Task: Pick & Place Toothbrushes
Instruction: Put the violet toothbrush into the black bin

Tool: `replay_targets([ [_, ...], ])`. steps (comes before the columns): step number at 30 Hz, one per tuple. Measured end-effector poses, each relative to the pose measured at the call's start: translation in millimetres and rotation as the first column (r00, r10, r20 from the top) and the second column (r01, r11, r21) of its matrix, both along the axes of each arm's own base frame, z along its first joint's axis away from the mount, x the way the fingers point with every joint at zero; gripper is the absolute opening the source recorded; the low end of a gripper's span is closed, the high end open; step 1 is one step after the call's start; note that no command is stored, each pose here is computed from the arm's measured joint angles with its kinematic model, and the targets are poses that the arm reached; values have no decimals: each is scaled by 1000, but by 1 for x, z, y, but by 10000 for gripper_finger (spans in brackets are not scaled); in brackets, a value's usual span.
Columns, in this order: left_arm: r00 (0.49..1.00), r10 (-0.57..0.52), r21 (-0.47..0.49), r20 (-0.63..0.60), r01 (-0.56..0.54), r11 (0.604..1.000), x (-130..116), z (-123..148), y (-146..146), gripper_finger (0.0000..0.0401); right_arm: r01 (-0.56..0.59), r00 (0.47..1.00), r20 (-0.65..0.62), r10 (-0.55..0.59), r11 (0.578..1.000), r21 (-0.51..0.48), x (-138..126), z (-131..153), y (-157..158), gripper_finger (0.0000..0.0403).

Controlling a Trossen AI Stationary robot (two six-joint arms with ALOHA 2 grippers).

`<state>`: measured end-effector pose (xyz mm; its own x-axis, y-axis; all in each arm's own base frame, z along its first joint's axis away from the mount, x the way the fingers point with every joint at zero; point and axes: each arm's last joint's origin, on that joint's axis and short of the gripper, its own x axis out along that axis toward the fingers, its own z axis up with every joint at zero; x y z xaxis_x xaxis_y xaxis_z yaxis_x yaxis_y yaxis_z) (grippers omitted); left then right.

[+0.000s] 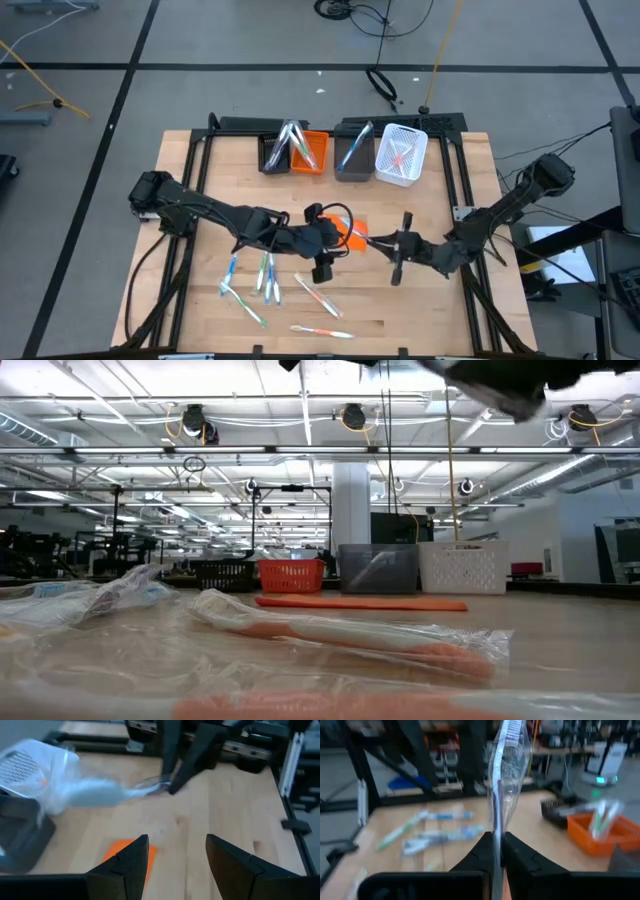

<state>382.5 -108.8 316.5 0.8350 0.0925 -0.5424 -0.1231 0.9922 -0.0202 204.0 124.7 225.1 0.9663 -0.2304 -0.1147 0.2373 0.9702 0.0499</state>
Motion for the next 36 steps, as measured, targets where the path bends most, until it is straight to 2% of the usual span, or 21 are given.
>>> replay_targets([
  [6,993,47,30,112,-51,998,5,9,1,200,-11,995,98,17,998,-66,2,14,1,15],
  [13,961,16,60,276,-34,998,12,25,-1,200,-6,987,158,23,995,-103,1,23,2,15],
  [19,941,12,66,339,-37,997,15,32,1,195,-22,984,171,42,992,-121,1,25,2,15],
  [23,940,21,64,339,-46,997,16,32,6,152,-30,984,172,51,992,-126,1,25,2,15],
  [30,941,-43,46,335,30,998,17,32,6,15,-31,984,167,55,990,-140,1,25,2,15],
  [36,943,-46,37,328,36,999,17,31,7,6,-27,985,163,52,988,-149,1,25,2,21],
])
